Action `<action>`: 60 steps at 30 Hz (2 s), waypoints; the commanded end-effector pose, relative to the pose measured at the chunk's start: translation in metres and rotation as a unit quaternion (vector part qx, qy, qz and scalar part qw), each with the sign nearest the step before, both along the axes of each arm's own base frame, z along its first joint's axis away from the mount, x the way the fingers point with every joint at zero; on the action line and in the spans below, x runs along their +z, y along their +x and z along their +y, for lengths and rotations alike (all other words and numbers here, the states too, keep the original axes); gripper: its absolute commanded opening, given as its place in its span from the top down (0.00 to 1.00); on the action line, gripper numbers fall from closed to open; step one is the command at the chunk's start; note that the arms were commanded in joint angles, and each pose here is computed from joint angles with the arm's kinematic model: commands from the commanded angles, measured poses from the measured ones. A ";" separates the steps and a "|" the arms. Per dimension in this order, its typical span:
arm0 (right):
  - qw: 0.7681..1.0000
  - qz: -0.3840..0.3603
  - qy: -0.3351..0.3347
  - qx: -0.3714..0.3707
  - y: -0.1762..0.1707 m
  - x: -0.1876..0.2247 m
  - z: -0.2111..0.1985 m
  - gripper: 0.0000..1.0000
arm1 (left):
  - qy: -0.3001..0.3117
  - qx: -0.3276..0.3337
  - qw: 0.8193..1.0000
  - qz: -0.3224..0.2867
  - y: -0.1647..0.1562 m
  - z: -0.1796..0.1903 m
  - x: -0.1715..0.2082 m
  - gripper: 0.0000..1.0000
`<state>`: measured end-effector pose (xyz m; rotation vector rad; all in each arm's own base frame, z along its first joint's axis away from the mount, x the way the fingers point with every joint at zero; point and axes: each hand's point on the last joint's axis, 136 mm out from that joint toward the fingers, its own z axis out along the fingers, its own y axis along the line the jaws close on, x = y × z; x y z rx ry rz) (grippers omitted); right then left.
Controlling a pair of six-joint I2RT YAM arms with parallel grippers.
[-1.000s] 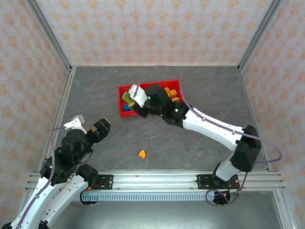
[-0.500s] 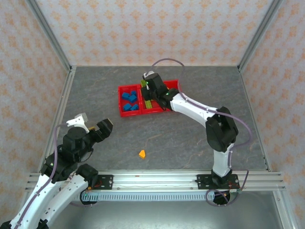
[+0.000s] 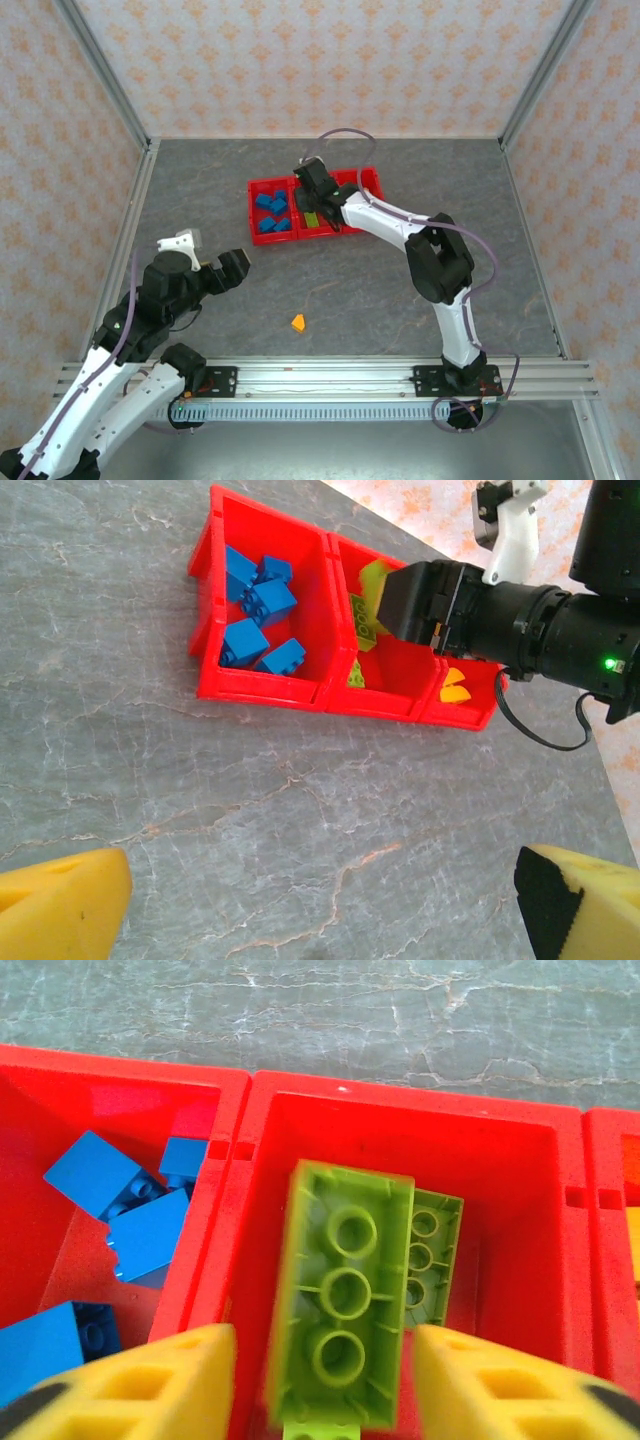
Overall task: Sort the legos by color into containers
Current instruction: Place the lego in the container, then pick up the lego from the middle-left of the table.
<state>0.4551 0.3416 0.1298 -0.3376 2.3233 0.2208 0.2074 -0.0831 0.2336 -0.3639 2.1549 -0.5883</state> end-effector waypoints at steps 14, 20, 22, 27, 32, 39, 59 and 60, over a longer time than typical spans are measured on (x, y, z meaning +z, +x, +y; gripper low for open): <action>0.991 -0.027 0.066 -0.112 0.002 0.079 -0.057 0.21 | -0.104 -0.018 0.988 0.108 -0.016 -0.029 -0.058 0.01; 0.990 -0.054 0.067 -0.111 -0.016 0.104 -0.082 0.16 | -0.077 -0.065 0.979 0.179 -0.026 -0.046 -0.085 0.01; 0.989 -0.064 0.076 -0.111 -0.029 0.106 -0.092 0.13 | -0.053 -0.081 0.974 0.203 -0.030 -0.051 -0.094 0.01; 0.977 -0.097 0.138 -0.128 -0.068 0.113 -0.121 0.00 | -0.011 -0.103 0.967 0.233 -0.036 -0.060 -0.104 0.01; 0.972 -0.127 0.140 -0.140 -0.100 0.122 -0.155 0.00 | -0.009 -0.119 0.962 0.246 -0.039 -0.073 -0.105 0.01; 0.972 -0.136 0.138 -0.135 -0.138 0.107 -0.184 0.00 | 0.030 -0.140 0.948 0.285 -0.050 -0.096 -0.126 0.01; 0.980 -0.121 0.095 -0.123 -0.160 0.064 -0.201 0.00 | 0.076 -0.099 0.914 0.387 -0.063 -0.119 -0.181 0.19; 0.981 -0.121 0.091 -0.121 -0.160 0.064 -0.202 0.00 | 0.077 -0.098 0.914 0.386 -0.061 -0.122 -0.181 0.19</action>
